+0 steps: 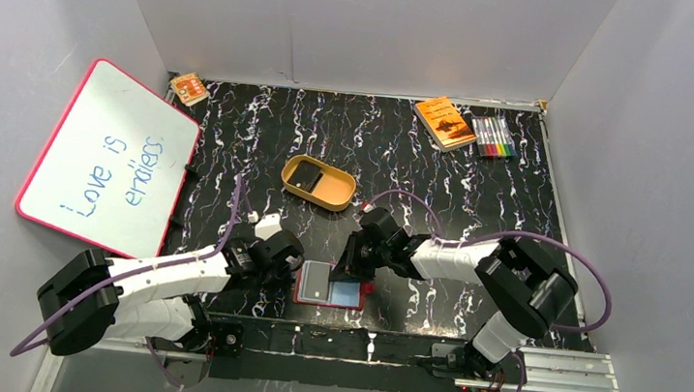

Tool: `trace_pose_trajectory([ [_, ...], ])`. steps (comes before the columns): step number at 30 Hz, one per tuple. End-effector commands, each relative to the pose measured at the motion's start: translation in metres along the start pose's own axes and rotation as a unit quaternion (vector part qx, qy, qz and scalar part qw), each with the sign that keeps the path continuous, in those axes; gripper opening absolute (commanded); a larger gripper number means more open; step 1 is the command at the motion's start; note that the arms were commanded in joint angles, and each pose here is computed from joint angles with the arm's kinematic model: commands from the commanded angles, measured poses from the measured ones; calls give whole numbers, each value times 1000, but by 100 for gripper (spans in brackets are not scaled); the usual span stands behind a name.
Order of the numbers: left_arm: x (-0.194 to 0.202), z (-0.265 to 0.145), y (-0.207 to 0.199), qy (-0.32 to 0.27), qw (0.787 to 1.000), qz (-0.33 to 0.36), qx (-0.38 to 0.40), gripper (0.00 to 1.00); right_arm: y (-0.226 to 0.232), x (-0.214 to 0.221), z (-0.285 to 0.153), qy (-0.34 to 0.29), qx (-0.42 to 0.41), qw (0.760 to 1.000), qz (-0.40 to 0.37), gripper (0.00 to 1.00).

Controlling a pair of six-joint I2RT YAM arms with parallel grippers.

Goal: Put the credit cards into the card holder
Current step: Insert the credit card into the card holder.

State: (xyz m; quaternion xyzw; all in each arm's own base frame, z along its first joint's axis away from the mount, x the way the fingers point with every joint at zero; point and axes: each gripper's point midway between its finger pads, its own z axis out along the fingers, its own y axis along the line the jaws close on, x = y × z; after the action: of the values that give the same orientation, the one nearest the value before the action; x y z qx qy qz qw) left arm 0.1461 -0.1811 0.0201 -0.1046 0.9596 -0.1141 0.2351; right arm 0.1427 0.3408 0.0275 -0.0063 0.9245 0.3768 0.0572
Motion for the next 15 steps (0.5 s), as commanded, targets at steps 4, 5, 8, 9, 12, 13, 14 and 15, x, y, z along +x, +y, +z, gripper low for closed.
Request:
trace_pose_trajectory([
  [4,-6,-4,6,-17,1000,3,-7,11,21,-18,-21,-45,-5,998,-45,20],
  [5,-7,-4,6,-18,1000,3,-7,11,19,-18,-22,-45,0,998,-46,20],
  [8,-6,-4,7,-17,1000,4,-8,11,10,-13,-19,-31,16,998,-43,14],
  [9,-5,-3,7,-15,1000,5,-10,11,9,-11,-18,-25,18,999,-42,12],
  [12,-4,-2,7,-13,1000,5,-10,11,4,-7,-13,-14,22,999,-39,7],
  [13,-4,-2,7,-12,1000,5,-10,11,4,-7,-12,-11,21,999,-38,6],
  [14,-4,-2,7,-12,1000,5,-10,11,4,-6,-10,-8,21,999,-39,5],
  [15,-3,-2,7,-12,1000,6,-10,11,4,-6,-9,-3,21,999,-38,4],
])
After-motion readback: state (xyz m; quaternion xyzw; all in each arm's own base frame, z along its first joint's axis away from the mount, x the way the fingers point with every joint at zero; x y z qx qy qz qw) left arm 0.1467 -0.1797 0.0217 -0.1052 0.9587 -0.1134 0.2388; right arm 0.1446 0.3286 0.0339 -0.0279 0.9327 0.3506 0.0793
